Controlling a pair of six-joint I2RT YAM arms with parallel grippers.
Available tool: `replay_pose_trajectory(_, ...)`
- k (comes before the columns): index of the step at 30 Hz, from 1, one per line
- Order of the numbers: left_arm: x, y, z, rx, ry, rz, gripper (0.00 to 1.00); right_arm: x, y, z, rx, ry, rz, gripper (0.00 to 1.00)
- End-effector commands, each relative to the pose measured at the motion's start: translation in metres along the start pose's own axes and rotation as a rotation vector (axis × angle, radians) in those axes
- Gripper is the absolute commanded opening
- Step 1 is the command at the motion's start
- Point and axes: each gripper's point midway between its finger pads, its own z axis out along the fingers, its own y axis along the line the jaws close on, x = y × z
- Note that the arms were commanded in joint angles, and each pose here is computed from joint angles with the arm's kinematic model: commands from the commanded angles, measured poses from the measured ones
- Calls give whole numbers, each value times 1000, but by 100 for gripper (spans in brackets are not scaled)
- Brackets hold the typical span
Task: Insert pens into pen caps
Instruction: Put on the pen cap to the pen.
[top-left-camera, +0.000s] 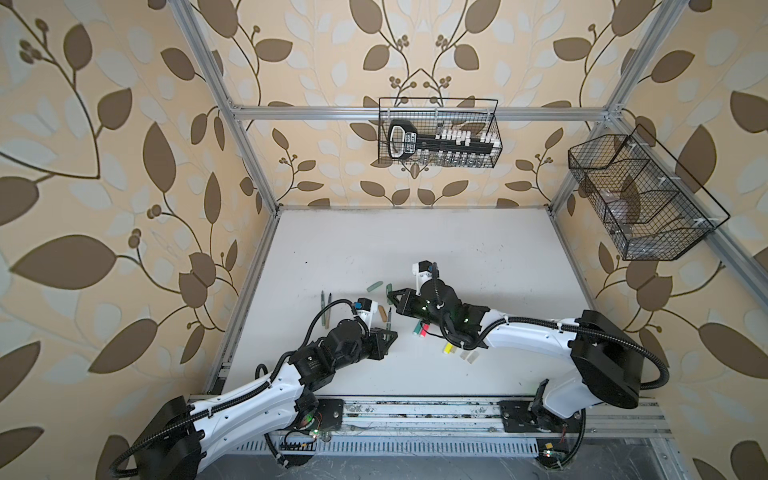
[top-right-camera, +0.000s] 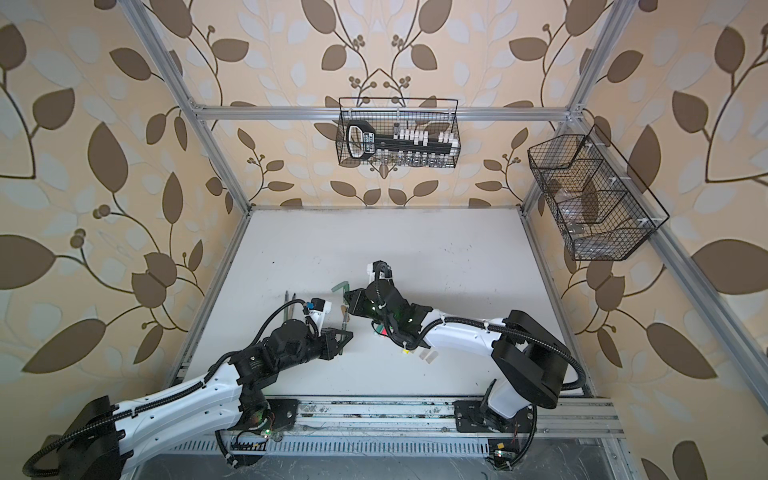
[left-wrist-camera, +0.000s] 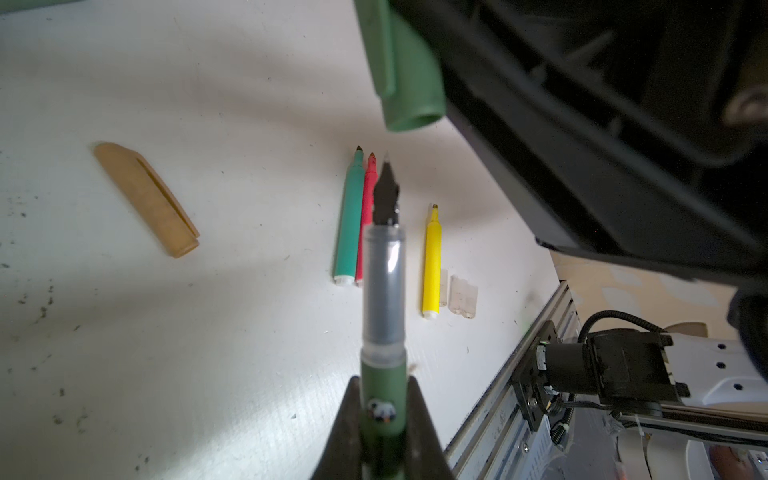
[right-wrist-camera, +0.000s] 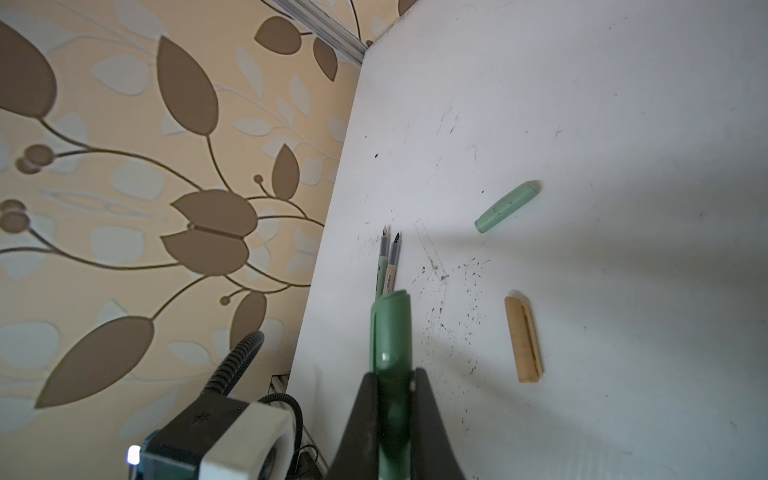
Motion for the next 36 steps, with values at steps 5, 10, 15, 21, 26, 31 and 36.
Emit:
replay_pose_trajectory(5, -19, -18, -5, 36, -68, 7, 0, 5, -8, 5, 16, -6, 15, 0)
replay_pose_trajectory(10, -19, -18, -5, 40, -69, 6, 0, 6, -12, 9, 26, -4, 16, 0)
replay_pose_trajectory(15, -20, -18, -4, 35, -71, 7, 0, 9, -14, 15, 25, 10, 23, 0)
replay_pose_trajectory(21, -20, -12, -3, 9, -76, 1, 0, 12, -12, 13, 9, 11, 31, 0)
replay_pose_trajectory(26, -18, -13, 0, 18, -64, 4, 0, 7, -10, 9, 10, -2, 28, 0)
replay_pose_trajectory(31, -16, -14, 0, 29, -56, 8, 0, 2, -7, 7, 2, -12, 31, 0)
replay_pose_trajectory(36, -17, -13, 0, 24, -62, 8, 0, 3, -5, 6, -4, -9, 31, 0)
